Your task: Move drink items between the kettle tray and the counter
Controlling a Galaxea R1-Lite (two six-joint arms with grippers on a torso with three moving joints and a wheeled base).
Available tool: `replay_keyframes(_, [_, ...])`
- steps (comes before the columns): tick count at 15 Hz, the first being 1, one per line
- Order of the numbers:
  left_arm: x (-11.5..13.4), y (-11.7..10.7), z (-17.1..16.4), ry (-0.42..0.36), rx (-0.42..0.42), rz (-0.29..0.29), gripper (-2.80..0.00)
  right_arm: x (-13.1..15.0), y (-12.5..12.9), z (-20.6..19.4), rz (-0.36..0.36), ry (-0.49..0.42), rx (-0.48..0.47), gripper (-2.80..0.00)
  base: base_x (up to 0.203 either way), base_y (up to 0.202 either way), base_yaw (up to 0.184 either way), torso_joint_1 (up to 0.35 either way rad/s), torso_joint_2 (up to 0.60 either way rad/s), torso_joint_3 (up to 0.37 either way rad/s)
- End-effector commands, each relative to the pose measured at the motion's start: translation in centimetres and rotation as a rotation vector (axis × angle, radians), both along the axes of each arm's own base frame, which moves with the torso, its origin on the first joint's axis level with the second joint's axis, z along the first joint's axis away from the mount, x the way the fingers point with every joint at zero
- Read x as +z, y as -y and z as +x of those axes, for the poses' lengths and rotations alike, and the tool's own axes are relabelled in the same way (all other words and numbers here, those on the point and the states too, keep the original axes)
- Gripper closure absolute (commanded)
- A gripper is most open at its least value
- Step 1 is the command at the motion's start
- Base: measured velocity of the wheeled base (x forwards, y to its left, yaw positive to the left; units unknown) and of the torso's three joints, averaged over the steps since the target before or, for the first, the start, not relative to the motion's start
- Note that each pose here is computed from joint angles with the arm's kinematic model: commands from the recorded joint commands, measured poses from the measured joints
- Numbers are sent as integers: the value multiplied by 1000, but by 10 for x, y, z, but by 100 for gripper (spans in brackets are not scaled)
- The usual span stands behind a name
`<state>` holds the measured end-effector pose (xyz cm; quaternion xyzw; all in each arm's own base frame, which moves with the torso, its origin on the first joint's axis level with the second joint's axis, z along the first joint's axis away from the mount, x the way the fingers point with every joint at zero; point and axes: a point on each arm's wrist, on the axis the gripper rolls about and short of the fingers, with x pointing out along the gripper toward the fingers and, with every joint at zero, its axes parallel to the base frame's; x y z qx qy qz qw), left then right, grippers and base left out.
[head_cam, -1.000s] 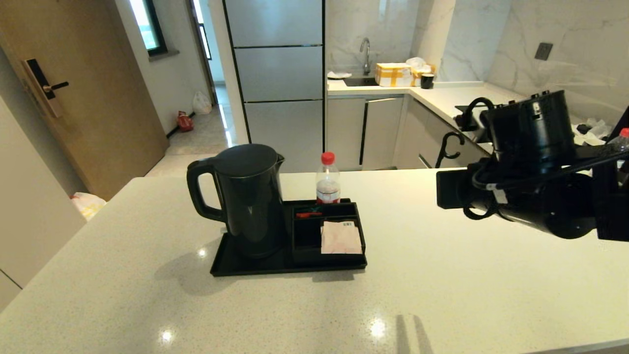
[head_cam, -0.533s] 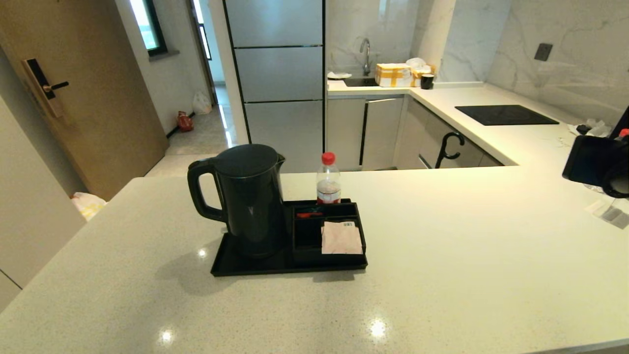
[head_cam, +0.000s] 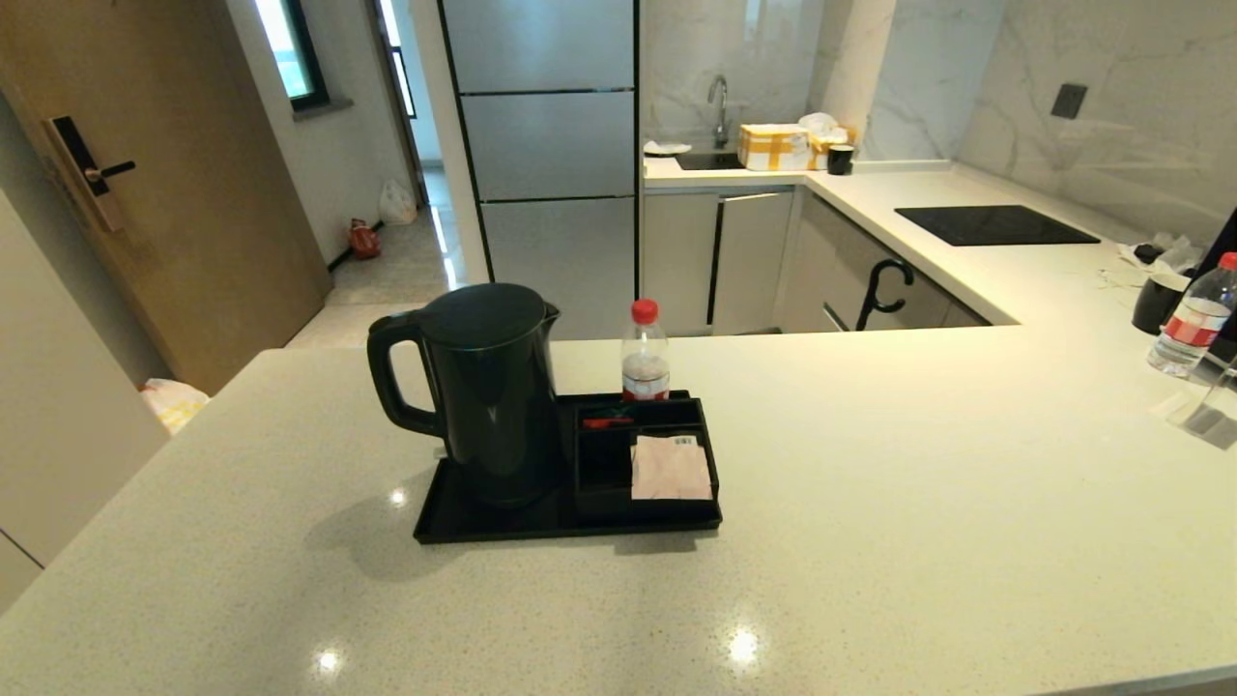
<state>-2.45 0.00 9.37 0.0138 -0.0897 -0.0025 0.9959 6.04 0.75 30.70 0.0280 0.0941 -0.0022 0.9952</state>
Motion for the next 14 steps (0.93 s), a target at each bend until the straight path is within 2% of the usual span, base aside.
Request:
replay_keyframes(1, [-11,0,3,-37,0,0,0,1,8,-75,27,167,171,0,0,0,0,0,0,0])
replay_keyframes(3, [-11,0,3,-37,0,0,0,-9,6,-100,32,183,208,0,0,0,0,0,0,0])
replay_keyframes(6, [-11,0,3,-37,0,0,0,-51,2,-137,52,233,192,0,0,0,0,0,0,0])
replay_keyframes(8, [-11,0,3,-37,0,0,0,-76,1,-143,64,226,166,0,0,0,0,0,0,0])
replay_keyframes(10, [-11,0,3,-37,0,0,0,-103,4,-142,89,220,95,0,0,0,0,0,0,0])
replay_keyframes(13, [-11,0,3,-37,0,0,0,-115,5,-139,94,302,83,0,0,0,0,0,0,0])
replay_keyframes(14, [-11,0,3,-37,0,0,0,-130,5,-131,93,305,85,0,0,0,0,0,0,0])
